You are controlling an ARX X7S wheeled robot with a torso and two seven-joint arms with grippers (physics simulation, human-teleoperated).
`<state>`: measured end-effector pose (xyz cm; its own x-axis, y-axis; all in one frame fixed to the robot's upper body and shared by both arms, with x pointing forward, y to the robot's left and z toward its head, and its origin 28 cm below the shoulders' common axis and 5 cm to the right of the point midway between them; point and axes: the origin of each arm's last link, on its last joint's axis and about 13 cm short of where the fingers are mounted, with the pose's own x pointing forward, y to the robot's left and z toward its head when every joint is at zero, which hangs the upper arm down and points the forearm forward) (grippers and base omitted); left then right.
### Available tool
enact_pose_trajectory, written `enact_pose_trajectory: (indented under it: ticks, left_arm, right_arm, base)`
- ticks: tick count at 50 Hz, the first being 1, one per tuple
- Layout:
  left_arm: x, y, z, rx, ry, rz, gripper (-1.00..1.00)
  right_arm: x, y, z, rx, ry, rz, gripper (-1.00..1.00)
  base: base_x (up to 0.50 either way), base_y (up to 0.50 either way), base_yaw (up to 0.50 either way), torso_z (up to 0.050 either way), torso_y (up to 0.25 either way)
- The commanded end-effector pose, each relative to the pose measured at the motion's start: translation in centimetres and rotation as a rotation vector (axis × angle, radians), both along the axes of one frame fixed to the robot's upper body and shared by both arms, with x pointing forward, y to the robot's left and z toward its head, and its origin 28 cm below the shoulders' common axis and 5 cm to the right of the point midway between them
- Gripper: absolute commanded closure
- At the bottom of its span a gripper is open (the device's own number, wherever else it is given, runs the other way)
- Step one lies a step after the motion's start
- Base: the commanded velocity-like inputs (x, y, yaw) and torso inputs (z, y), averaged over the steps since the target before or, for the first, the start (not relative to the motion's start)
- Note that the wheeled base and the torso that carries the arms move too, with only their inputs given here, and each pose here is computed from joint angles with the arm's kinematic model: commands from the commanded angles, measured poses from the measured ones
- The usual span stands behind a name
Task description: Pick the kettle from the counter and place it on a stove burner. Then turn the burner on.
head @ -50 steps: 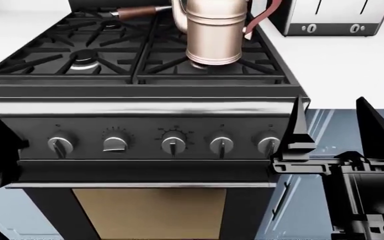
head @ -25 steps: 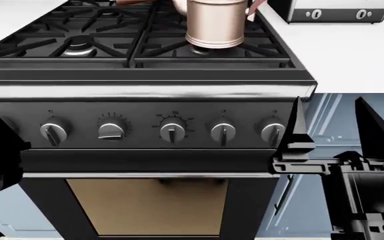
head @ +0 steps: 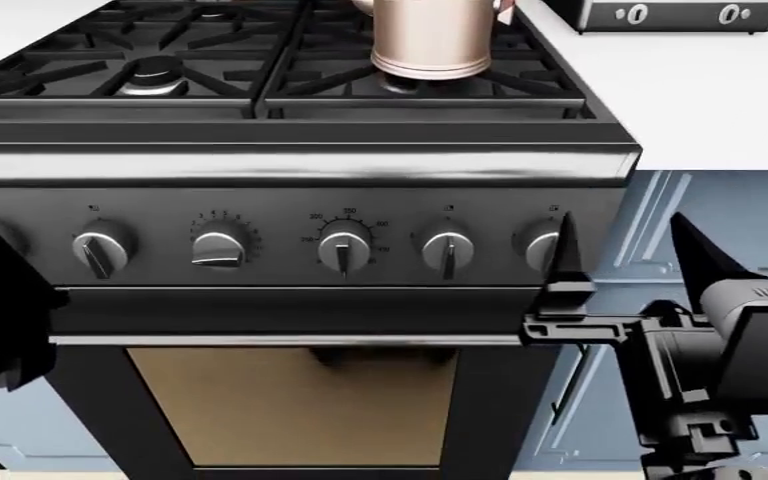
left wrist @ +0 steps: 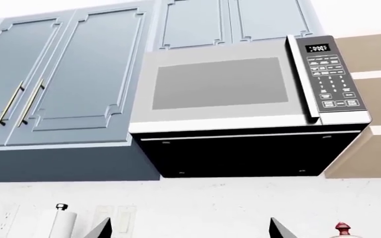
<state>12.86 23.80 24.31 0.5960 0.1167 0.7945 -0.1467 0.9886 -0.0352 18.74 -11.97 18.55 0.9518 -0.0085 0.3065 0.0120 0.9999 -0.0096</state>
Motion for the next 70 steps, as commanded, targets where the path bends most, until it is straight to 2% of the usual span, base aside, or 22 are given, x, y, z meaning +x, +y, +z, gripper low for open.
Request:
enact_pose_trajectory:
  ticks: [1, 25, 46, 70]
  left_arm:
    - [0.0, 0.0, -0.1, 0.009, -0.006, 0.001, -1.00]
    - [0.1, -0.1, -0.1, 0.018, -0.003, 0.008, -1.00]
    - [0.3, -0.2, -0.3, 0.026, 0.010, 0.004, -1.00]
    - [0.3, -0.2, -0.3, 0.022, 0.012, 0.002, -1.00]
  right_arm:
    - [0.8, 0.1, -0.7, -0.011, 0.115, -0.020, -1.00]
    - [1.6, 0.8, -2.0, -0.027, 0.238, 0.001, -1.00]
    - [3.7, 0.9, -3.3, -0.008, 0.291, 0.002, -1.00]
    - [4.9, 0.9, -3.2, 0.010, 0.314, 0.001, -1.00]
  base:
    - [0.00, 0.00, 0.00, 0.000, 0.000]
    - [0.00, 0.00, 0.00, 0.000, 0.000]
    - [0.00, 0.00, 0.00, 0.000, 0.000]
    - [0.00, 0.00, 0.00, 0.000, 0.000]
